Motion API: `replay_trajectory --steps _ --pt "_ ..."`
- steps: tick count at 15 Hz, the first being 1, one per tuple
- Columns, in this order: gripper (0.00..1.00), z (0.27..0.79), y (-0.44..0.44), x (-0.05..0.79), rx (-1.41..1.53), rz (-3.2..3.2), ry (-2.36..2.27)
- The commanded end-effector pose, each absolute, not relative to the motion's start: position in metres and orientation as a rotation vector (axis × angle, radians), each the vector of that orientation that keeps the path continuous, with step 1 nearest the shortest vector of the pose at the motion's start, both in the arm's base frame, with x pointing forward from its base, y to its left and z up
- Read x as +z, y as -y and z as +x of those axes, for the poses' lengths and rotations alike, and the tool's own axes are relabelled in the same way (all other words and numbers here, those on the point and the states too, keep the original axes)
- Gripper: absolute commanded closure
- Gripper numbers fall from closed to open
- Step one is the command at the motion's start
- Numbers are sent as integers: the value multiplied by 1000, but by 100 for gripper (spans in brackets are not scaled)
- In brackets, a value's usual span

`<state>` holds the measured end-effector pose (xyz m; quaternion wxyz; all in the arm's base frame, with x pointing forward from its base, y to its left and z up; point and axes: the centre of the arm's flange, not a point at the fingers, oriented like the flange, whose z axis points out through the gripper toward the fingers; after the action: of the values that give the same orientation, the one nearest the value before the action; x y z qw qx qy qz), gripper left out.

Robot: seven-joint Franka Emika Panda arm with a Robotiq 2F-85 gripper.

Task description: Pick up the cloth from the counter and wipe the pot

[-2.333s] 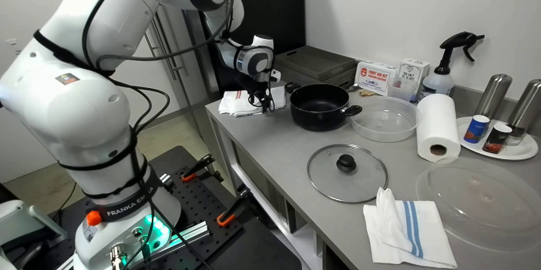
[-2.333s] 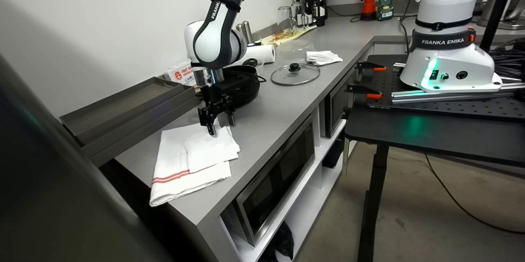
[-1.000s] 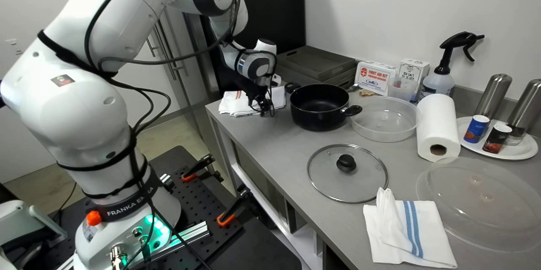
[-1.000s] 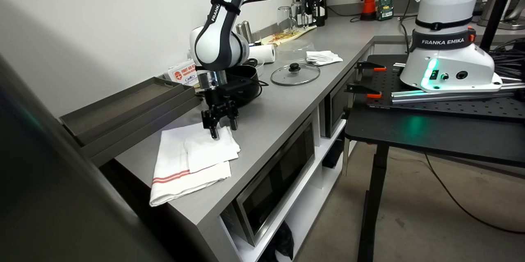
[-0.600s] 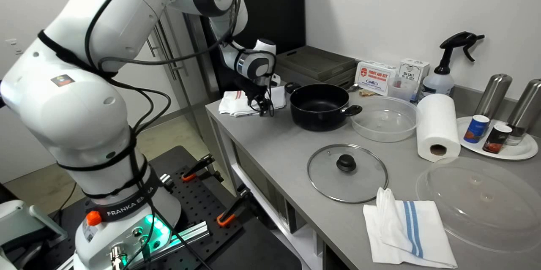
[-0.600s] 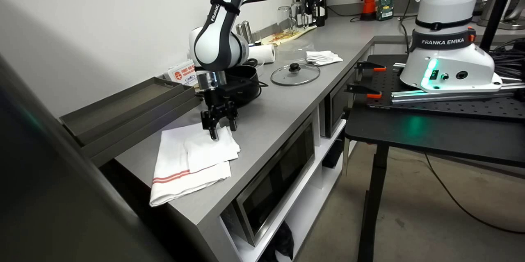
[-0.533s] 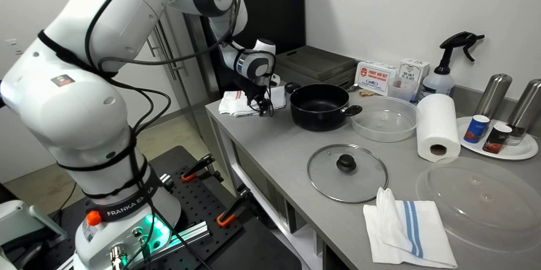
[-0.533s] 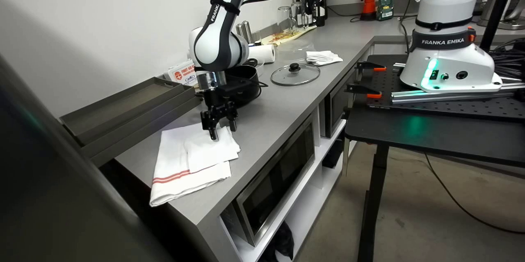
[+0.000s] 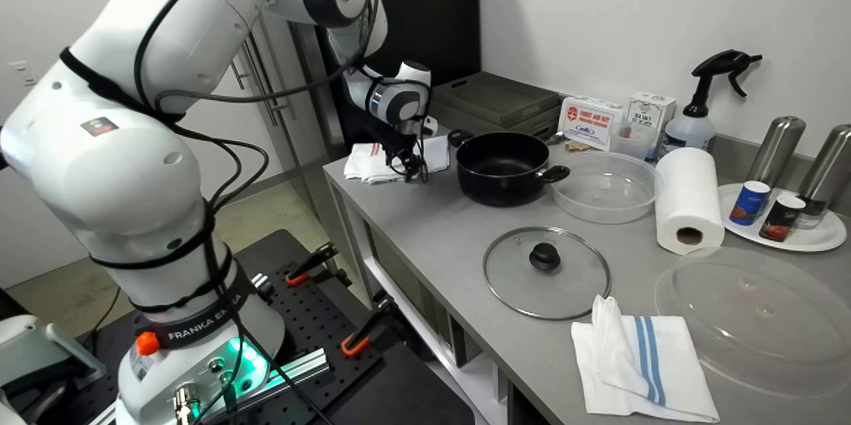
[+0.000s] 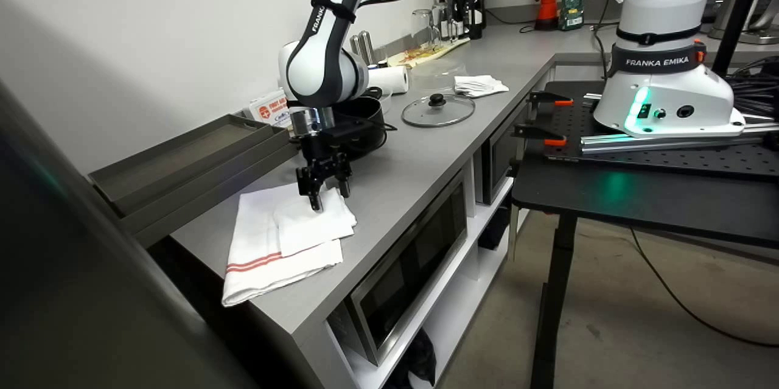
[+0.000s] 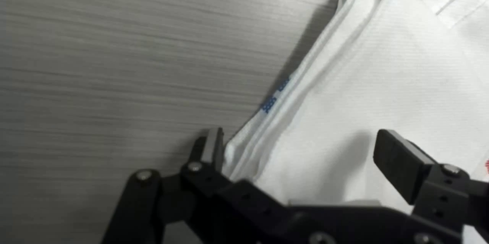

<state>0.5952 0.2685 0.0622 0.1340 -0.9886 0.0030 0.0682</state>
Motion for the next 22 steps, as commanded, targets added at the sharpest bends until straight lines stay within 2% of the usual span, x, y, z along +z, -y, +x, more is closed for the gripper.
replay_trajectory --steps 1,9,11,16,22 --pt "26 599 -273 57 201 -2845 10" --pt "87 600 -275 61 190 -2837 14" --pt "99 596 -279 68 179 -2837 20" --pt "96 575 -293 103 105 -2879 67" --pt "96 543 -315 183 -117 -2923 165"
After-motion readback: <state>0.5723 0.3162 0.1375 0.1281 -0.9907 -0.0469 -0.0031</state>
